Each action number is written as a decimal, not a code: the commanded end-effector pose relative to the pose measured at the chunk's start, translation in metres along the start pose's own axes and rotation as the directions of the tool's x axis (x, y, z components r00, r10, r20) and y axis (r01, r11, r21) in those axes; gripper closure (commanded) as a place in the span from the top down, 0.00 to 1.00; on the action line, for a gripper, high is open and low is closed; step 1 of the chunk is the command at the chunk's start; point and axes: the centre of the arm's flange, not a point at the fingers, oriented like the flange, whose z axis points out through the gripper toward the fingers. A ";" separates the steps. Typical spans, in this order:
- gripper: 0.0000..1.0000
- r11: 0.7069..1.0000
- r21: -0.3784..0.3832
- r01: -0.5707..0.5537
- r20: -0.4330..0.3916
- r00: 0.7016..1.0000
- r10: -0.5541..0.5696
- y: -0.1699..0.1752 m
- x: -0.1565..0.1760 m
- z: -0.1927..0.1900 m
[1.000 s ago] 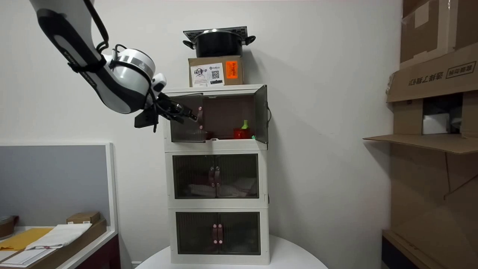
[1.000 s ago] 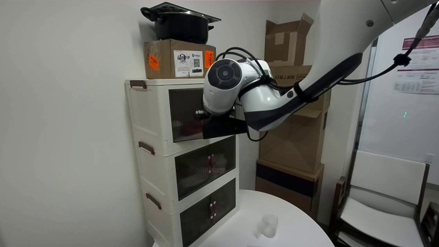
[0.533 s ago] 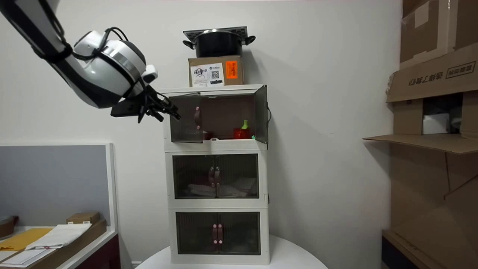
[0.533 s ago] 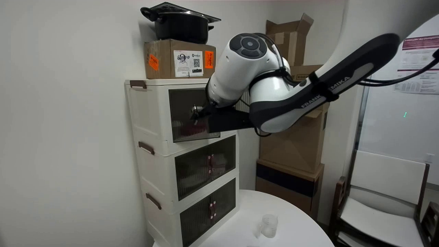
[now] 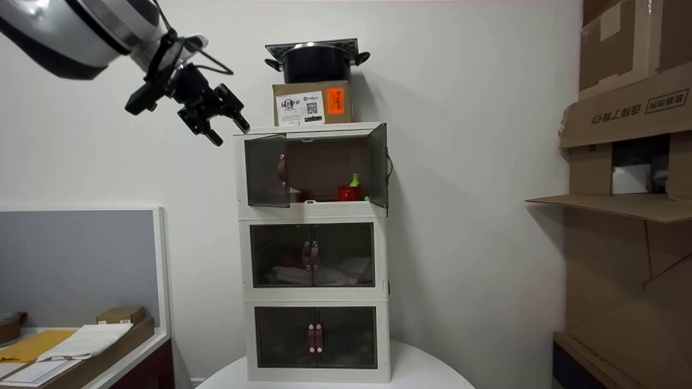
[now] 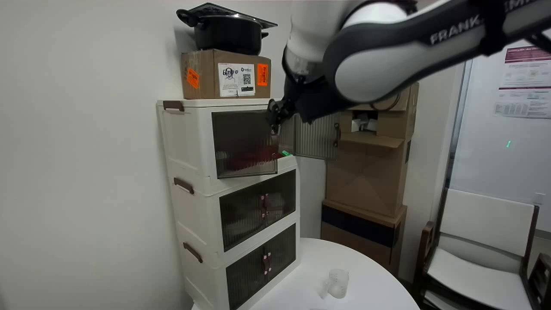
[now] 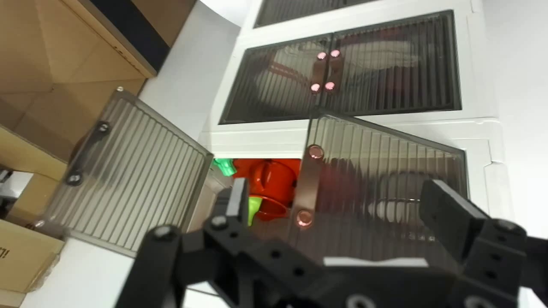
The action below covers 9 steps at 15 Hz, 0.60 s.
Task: Open the top left cabinet door, remove the orange cup from the top cabinet and put it on the table
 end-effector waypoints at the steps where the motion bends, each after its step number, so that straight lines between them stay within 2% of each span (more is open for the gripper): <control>1: 1.00 0.995 0.010 0.101 0.102 0.990 -0.102 0.055 0.056 -0.058; 5: 1.00 0.953 0.104 0.283 0.164 0.941 -0.297 0.089 0.095 -0.073; 9: 1.00 0.880 0.232 0.414 0.195 0.867 -0.459 0.108 0.121 -0.056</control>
